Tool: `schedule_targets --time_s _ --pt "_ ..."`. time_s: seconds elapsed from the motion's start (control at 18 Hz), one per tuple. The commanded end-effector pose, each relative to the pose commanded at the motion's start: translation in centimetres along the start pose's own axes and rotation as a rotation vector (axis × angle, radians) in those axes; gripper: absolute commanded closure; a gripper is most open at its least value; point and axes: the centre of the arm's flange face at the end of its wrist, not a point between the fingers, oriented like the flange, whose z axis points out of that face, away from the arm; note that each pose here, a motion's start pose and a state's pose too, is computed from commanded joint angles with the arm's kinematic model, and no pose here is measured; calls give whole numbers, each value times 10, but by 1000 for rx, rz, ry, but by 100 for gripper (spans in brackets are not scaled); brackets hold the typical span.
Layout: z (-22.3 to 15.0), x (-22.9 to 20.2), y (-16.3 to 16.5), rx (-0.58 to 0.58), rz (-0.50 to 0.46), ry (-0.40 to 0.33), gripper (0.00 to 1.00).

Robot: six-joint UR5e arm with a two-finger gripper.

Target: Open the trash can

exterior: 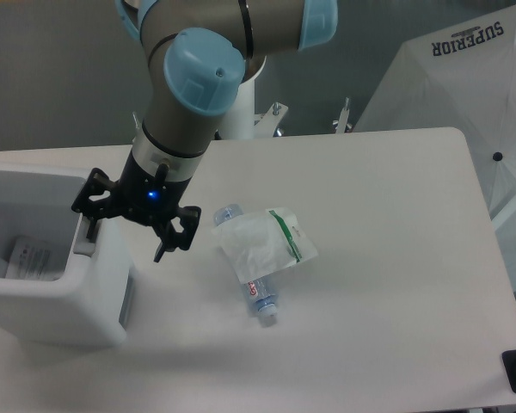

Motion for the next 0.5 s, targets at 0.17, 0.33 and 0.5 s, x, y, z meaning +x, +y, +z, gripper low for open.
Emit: schedule_targets --time_s 0.17,0.33,0.5 --pt "-6 1 -2 23 23 -9 0" --pt "-14 0 -7 77 50 -33 0" --pt "-34 -15 -7 138 51 -68 0"
